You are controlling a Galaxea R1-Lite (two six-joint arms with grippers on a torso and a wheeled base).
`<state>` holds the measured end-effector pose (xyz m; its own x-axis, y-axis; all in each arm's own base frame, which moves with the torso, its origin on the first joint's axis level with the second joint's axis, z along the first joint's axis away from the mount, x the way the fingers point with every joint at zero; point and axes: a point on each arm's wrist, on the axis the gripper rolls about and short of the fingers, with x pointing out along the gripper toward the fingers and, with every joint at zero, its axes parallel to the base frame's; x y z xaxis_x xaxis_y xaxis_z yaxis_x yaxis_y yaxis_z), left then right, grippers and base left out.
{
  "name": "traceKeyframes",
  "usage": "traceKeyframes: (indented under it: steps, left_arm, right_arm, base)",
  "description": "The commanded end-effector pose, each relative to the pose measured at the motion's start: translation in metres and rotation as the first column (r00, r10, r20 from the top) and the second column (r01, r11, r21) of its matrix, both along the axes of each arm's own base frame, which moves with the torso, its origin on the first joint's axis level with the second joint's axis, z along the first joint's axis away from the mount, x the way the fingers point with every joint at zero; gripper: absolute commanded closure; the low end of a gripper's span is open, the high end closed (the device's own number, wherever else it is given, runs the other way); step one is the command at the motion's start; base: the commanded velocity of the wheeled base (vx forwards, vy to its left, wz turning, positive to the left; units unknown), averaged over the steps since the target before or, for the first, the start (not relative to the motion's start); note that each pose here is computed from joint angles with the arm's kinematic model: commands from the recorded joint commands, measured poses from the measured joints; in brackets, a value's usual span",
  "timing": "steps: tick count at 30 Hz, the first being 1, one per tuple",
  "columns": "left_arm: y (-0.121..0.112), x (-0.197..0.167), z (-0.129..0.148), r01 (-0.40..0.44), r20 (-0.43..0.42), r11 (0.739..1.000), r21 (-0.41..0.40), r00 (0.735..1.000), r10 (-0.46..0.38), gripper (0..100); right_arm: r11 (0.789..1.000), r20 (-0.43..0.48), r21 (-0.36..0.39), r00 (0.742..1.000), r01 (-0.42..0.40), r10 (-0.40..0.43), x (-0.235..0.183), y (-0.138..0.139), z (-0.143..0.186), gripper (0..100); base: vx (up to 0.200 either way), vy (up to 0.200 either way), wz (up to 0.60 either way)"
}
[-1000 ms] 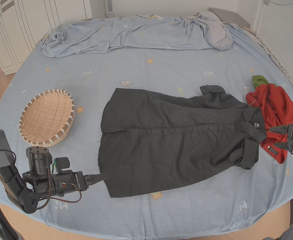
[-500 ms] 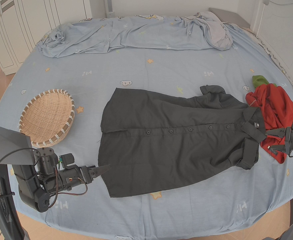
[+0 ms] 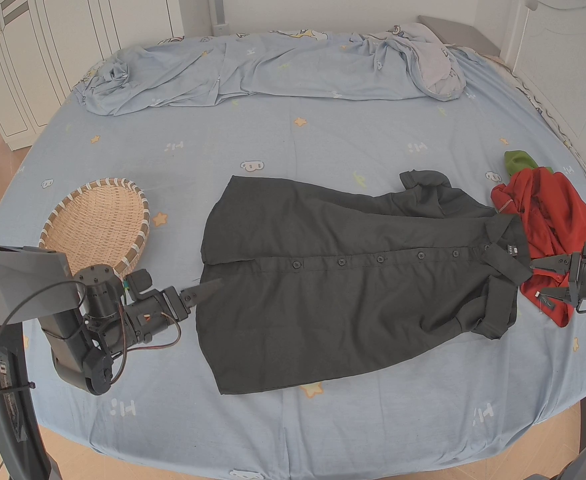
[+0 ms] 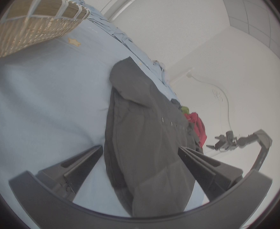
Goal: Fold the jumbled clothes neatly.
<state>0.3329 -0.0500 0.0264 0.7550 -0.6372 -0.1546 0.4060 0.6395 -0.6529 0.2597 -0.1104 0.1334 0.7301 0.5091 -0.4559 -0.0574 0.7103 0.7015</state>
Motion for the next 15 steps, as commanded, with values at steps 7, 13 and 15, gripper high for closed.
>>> traceKeyframes:
  steps: [7, 13, 15]
  left_arm:
    - [-0.003, 0.032, 0.003, 0.005, 0.104, 1.000, -0.024, 0.995, -0.002, 0]
    - [-0.007, 0.051, -0.010, 0.008, 0.121, 1.000, -0.025, 0.993, -0.005, 0]
    - [-0.007, 0.054, -0.013, 0.005, 0.124, 1.000, -0.025, 0.992, -0.002, 0]
  right_arm:
    - [1.000, 0.013, -0.006, 1.000, 0.003, -0.003, -0.001, -0.001, 0.001, 0]
    - [1.000, 0.016, -0.008, 1.000, 0.003, -0.003, -0.001, 0.000, 0.002, 0]
    - [1.000, 0.016, -0.008, 1.000, 0.003, -0.003, -0.001, 0.000, 0.002, 0]
  base:
    - [0.000, 0.000, 0.00]
    - [0.000, 0.000, 0.00]
    - [0.000, 0.000, 0.00]
